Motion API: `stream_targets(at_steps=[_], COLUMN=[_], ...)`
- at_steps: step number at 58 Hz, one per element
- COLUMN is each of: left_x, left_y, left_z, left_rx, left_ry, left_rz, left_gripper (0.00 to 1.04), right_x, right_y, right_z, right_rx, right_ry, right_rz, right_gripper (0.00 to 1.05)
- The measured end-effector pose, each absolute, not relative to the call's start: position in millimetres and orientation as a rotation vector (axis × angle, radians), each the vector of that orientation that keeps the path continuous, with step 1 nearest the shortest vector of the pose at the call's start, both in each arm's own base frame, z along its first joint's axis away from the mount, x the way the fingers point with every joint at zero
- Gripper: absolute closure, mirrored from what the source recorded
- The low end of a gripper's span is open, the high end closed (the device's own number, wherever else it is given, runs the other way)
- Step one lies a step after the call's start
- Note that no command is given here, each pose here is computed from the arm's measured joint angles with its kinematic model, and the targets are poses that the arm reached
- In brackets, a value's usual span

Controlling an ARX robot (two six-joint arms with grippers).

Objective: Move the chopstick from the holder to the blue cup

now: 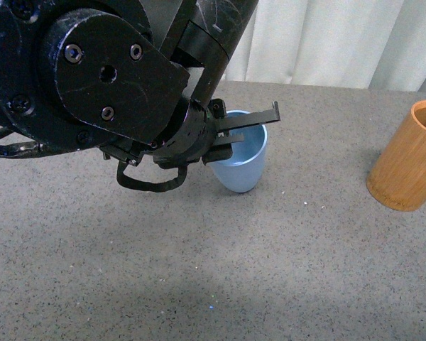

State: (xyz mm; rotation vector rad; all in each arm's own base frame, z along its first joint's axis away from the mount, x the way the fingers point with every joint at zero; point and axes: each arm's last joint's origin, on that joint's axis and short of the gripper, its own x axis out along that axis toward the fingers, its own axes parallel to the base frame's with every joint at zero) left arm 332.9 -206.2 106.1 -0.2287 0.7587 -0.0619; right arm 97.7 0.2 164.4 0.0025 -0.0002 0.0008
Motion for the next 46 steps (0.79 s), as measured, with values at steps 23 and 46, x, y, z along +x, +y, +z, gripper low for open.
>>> stream_targets(at_steps=[23, 46], left_x=[335.4, 337.0], left_y=[-207.0, -210.5], left_z=[106.0, 109.4], left_rx=[-0.227, -0.228], left_ry=[0.760, 0.763], left_rz=[-0.051, -0.056], left_gripper=[1.01, 0.61], right_x=[97.7, 97.7], right_y=[0.2, 0.2], right_z=[164.4, 164.4], right_rx=[0.002, 0.002], right_ry=[0.000, 0.000], right_rz=[0.001, 0.001], right_gripper=[0.10, 0.10])
